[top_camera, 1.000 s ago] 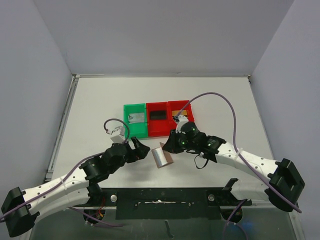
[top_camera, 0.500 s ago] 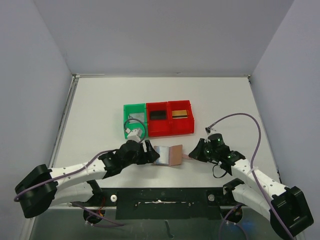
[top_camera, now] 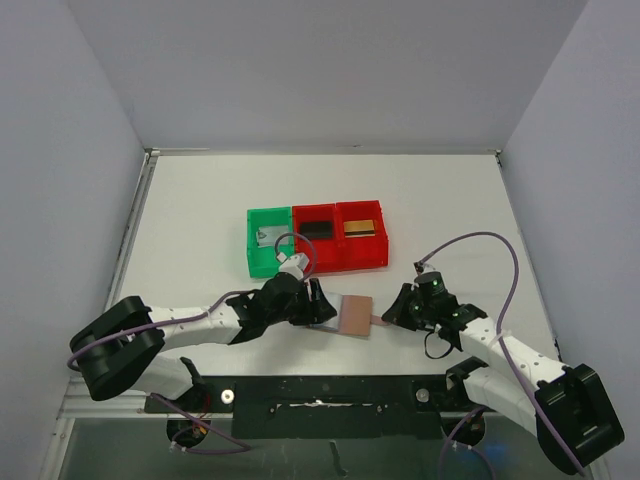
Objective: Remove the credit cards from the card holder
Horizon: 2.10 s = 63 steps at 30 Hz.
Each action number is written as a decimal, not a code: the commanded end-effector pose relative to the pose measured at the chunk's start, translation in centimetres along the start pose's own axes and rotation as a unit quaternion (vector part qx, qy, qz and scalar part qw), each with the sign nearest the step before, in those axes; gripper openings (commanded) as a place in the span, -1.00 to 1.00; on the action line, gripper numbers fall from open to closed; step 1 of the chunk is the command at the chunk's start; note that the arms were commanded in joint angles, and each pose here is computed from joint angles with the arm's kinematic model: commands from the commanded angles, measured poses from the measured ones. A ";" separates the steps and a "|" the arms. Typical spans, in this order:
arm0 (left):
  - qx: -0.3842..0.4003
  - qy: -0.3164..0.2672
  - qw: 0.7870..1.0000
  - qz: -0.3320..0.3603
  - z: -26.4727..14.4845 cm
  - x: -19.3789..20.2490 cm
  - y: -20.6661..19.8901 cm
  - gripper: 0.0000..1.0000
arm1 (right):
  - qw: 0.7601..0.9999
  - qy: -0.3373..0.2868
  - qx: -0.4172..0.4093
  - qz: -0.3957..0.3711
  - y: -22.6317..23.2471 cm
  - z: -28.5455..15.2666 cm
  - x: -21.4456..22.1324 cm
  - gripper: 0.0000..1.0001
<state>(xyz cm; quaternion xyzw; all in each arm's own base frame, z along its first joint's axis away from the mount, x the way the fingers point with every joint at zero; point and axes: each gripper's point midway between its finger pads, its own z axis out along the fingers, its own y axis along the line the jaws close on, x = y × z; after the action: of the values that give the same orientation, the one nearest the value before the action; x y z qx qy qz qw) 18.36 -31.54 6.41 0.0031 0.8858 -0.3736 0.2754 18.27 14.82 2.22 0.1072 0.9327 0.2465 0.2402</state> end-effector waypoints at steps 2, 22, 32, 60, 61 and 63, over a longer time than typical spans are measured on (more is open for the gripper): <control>0.006 -0.022 1.000 -0.009 0.8 -1.5 -1.6 0.09 | 1.000 -0.014 0.001 0.012 -0.2 0.4 -0.5 -0.89; 0.030 0.005 1.000 0.000 2.2 0.0 -3.5 0.08 | 1.000 -0.006 0.001 0.017 -0.3 0.8 -0.1 -0.87; 0.076 0.015 0.997 -0.002 2.5 0.3 -5.3 0.08 | 1.000 -0.011 -0.019 0.013 0.6 0.3 -0.4 -0.44; 0.110 -0.006 0.994 0.005 1.9 -0.4 -6.3 0.08 | 0.989 -0.036 -0.134 -0.051 9.9 -1.1 -5.1 -0.19; 0.106 -0.009 0.994 0.004 1.8 -0.4 -6.1 0.08 | 0.990 -0.032 -0.130 -0.055 10.2 -0.7 -4.9 -0.16; 0.095 -0.018 0.995 0.003 1.4 -0.7 -5.6 0.08 | 0.990 -0.024 -0.120 -0.065 10.4 0.0 -4.6 -0.12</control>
<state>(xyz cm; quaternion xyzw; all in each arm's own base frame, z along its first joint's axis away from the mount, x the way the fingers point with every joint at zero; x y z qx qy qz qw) 17.63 -36.39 6.87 0.0313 0.8646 -0.4353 0.2490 20.77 19.44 6.28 0.0606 0.9185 0.3047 0.2447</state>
